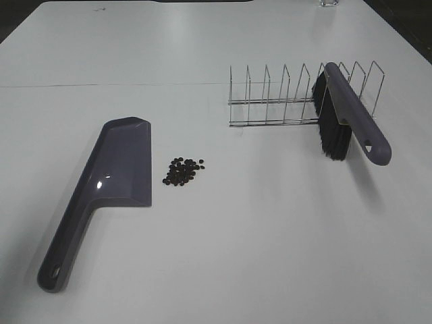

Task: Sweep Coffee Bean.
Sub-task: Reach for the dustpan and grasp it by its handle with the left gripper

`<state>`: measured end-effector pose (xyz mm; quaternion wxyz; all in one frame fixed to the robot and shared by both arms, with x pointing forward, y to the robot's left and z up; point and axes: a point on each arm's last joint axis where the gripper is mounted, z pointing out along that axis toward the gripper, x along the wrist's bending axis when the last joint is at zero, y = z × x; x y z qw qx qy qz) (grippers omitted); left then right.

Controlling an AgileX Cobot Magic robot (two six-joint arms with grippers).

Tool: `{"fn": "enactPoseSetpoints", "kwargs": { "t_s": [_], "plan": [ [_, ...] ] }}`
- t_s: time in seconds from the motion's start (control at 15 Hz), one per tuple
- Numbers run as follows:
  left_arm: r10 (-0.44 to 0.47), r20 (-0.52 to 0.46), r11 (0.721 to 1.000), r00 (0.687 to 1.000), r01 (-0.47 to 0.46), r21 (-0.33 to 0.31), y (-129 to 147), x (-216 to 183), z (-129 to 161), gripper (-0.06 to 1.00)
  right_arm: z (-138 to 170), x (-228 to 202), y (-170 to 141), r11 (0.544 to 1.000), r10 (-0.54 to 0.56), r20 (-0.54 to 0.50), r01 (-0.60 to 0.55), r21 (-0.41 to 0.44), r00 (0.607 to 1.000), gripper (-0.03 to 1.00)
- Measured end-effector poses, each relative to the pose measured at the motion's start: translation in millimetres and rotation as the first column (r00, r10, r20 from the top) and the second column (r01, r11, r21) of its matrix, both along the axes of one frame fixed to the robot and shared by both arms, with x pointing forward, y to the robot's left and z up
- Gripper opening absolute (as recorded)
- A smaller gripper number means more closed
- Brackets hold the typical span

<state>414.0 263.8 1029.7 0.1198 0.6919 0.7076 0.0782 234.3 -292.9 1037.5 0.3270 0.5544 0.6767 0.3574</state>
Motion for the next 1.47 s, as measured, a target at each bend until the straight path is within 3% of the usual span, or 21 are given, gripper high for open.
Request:
{"fn": "enactPoseSetpoints", "kwargs": {
  "t_s": [0.33, 0.67, 0.87, 1.47],
  "plan": [
    [-0.165, -0.073, 0.986, 0.984, 0.167, 0.025, -40.3, 63.2, -56.6, 0.99, 0.0, 0.0, 0.0, 1.000, 0.000, 0.000, 0.000, 0.000, 1.000, 0.63],
    [-0.045, -0.145, 0.999, 0.988, 0.048, 0.017, -55.0, 101.4, -98.4, 0.99, 0.0, 0.0, 0.0, 1.000, 0.000, 0.000, 0.000, 0.000, 1.000, 0.63],
    [-0.058, -0.163, 0.998, 0.985, 0.062, 0.019, -74.7, 120.6, -116.2, 0.97, 0.0, 0.0, 0.0, 1.000, 0.000, 0.000, 0.000, 0.000, 1.000, 0.63],
    [-0.058, -0.238, 0.996, 0.970, 0.073, 0.054, -76.1, 127.1, -149.7, 0.81, 0.0, 0.0, 0.0, 1.000, 0.000, 0.000, 0.000, 0.000, 1.000, 0.63]
  ]
}}
